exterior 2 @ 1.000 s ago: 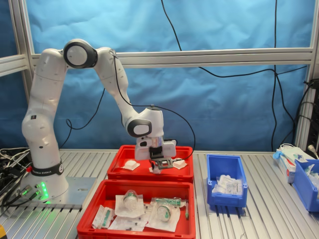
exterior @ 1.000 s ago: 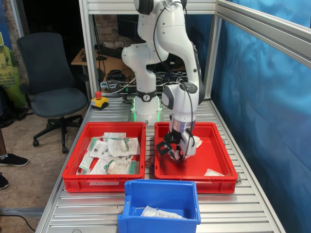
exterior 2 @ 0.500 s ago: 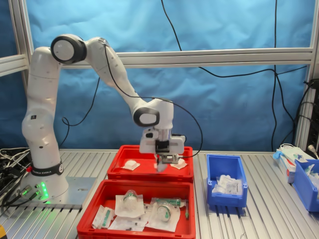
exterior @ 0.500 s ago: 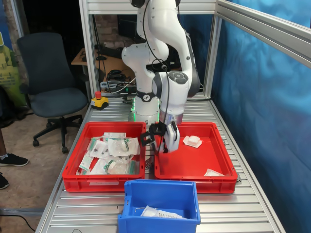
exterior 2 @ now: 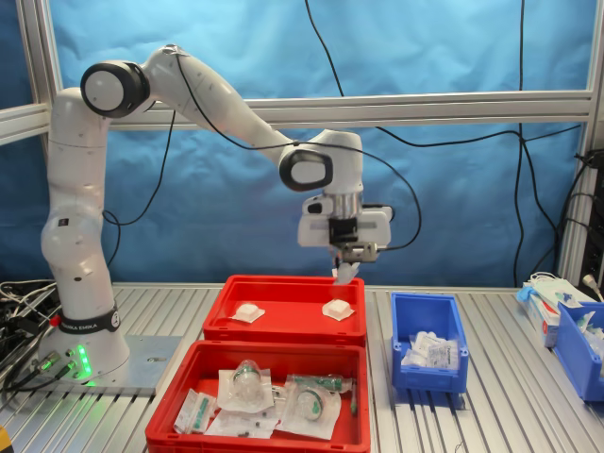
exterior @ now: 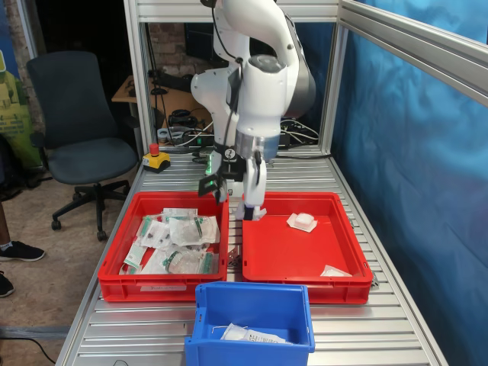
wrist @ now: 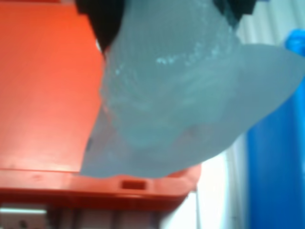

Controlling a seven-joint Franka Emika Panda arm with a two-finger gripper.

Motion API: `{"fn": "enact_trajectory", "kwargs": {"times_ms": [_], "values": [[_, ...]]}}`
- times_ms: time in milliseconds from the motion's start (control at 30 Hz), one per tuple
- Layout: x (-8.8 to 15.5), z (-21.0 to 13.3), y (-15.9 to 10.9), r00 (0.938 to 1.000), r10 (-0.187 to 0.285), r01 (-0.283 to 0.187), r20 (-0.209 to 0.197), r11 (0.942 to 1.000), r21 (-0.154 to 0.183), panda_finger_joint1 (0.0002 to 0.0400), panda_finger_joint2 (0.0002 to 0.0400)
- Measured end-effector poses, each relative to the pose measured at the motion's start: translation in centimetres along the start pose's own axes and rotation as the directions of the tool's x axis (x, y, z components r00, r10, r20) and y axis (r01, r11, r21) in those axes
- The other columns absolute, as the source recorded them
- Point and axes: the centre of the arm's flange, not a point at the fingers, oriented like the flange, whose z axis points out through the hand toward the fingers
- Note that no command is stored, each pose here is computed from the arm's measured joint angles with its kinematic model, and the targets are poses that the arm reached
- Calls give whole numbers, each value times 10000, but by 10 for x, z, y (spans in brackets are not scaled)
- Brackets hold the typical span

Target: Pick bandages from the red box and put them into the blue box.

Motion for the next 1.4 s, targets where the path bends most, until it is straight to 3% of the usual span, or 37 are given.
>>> {"fn": "enact_trajectory", "kwargs": {"times_ms": [167, 500, 1067, 1400], "values": [[-7, -40, -33, 9972, 467, -493, 587, 9978, 446, 82, 82], [-34, -66, -80, 9866, 1037, -1167, 1256, 9880, 1009, 82, 82], [-87, -28, -119, 9876, 988, -1201, 1217, 9760, 1819, 82, 82], [-99, 8, -134, 9854, 847, -1194, 1475, 9620, 2456, 82, 82]]}}
